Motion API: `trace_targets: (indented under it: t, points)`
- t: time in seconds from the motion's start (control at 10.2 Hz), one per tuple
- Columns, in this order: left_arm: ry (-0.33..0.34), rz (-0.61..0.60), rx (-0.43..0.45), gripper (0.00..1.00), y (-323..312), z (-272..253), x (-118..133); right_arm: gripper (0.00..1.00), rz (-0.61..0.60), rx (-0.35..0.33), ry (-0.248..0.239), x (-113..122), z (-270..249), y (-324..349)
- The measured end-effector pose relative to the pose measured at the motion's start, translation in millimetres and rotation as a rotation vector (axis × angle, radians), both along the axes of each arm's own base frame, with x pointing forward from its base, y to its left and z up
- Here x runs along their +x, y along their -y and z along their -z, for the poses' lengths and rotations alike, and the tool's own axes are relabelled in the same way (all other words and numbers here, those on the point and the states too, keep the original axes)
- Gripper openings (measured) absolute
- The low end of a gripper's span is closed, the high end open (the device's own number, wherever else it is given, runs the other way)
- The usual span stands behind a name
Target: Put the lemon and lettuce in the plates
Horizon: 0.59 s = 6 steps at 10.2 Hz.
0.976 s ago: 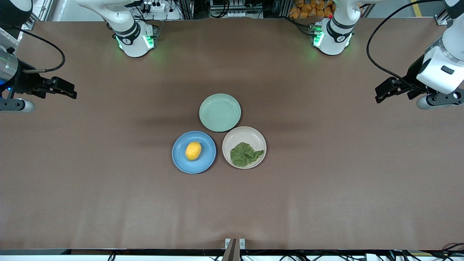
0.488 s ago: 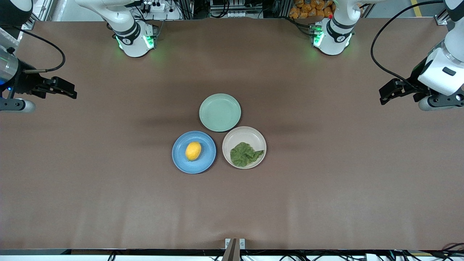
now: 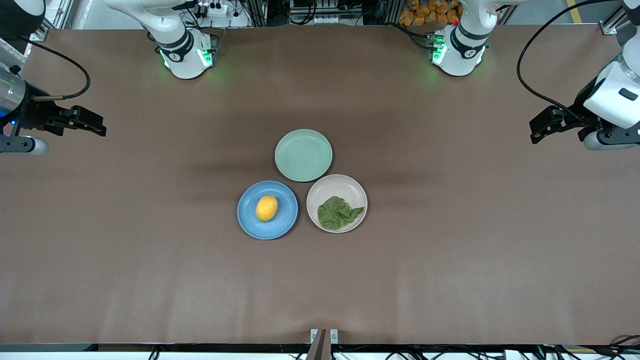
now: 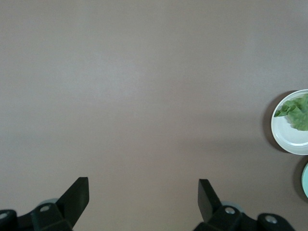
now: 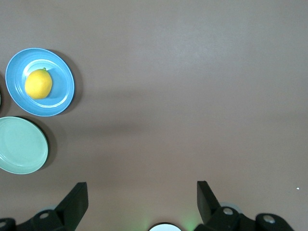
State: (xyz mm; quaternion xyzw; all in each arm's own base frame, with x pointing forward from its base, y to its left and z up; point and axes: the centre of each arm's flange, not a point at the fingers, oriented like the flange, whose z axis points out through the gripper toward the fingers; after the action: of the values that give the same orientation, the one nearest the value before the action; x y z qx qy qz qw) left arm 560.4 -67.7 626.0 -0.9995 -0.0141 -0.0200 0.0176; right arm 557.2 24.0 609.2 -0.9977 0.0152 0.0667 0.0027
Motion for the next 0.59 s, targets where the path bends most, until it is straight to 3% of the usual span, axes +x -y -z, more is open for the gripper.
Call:
trace_targets:
  t: [0.59]
  points:
    - [-0.002, -0.01, -0.015, 1.0, -5.1, 0.0, 0.6, 1.0, -0.002, 0.0, -0.001, -0.1, 0.5, -0.7]
